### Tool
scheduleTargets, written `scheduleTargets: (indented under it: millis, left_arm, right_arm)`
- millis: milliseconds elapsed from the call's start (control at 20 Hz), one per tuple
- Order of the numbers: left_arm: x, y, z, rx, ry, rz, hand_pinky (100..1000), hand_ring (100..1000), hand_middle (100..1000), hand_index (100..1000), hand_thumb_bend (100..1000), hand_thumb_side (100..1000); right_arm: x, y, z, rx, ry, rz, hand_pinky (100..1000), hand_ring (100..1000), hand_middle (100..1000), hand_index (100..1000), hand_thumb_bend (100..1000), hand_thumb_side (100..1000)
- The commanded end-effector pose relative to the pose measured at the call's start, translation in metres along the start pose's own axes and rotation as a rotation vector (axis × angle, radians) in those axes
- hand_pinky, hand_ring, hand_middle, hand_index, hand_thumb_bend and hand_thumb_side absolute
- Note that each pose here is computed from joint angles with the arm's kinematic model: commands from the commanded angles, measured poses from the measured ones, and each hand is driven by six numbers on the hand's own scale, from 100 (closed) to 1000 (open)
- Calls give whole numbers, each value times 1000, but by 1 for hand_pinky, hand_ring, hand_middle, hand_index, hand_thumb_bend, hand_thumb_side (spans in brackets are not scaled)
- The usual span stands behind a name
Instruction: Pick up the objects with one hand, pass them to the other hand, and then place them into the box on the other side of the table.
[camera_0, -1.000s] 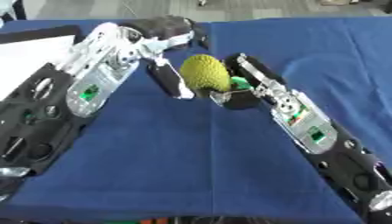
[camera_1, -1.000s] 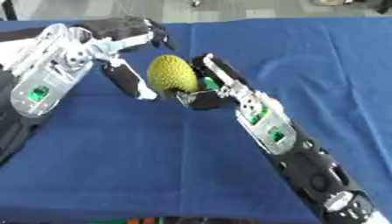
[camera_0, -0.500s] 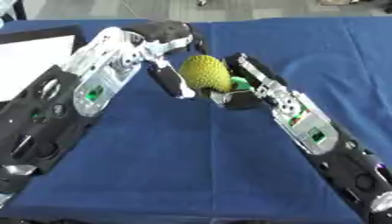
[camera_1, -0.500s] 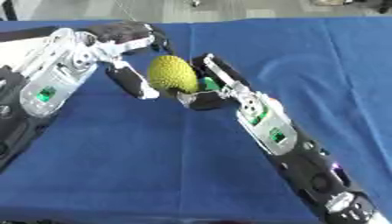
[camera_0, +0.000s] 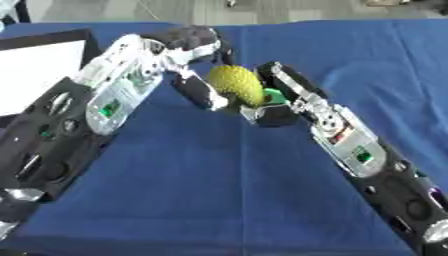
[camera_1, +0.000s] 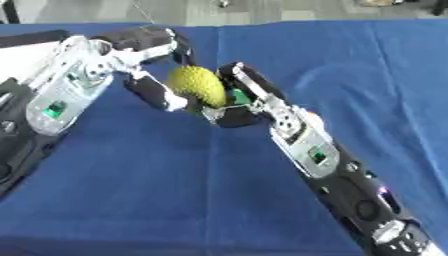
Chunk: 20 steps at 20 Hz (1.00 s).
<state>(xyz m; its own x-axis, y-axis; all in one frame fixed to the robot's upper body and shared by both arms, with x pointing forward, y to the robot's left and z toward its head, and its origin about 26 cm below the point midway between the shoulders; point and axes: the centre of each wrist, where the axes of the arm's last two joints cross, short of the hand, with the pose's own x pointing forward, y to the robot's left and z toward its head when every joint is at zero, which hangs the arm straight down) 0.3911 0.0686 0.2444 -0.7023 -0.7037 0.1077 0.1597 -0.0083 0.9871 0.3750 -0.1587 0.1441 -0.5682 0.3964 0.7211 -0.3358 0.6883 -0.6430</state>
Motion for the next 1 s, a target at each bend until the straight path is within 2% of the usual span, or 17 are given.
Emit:
scheduleTargets:
  millis: [50,300,450,600,650,700,800,900,1000]
  left_arm:
    - [1,10,2,56,-10,17,676,674,609,548,160,301]
    - [3,10,3,59,-19,15,647,625,541,481,141,251]
    - [4,10,3,50,-26,1,632,608,508,448,131,218]
    - [5,11,3,37,-36,-17,623,596,491,432,156,194]
    - [5,11,4,33,-39,-23,623,596,491,432,156,194]
    - [6,11,4,28,-42,-29,620,591,484,424,171,184]
    - [6,12,4,21,-44,-41,616,587,479,419,186,172]
    - [6,13,5,16,-46,-52,613,582,471,409,207,159]
    - [6,14,6,14,-47,-63,607,575,462,398,219,150]
  right_arm:
    - [5,-7,-2,-4,-19,15,656,586,415,452,135,100]
    - [4,-8,-2,-4,-16,18,655,588,422,459,135,100]
    - [4,-8,-2,-5,-14,22,655,593,440,480,171,100]
    - [3,-9,-1,-10,-5,31,664,615,486,536,334,100]
    - [3,-9,-1,-11,-2,36,664,615,486,536,334,100]
    - [3,-9,-1,-12,3,42,674,637,522,577,422,100]
    - [2,-10,-1,-15,13,57,687,667,563,624,494,100]
    - [1,-10,-1,-7,24,75,704,708,619,687,606,100]
    - [1,-11,-1,0,37,93,712,727,646,713,641,100]
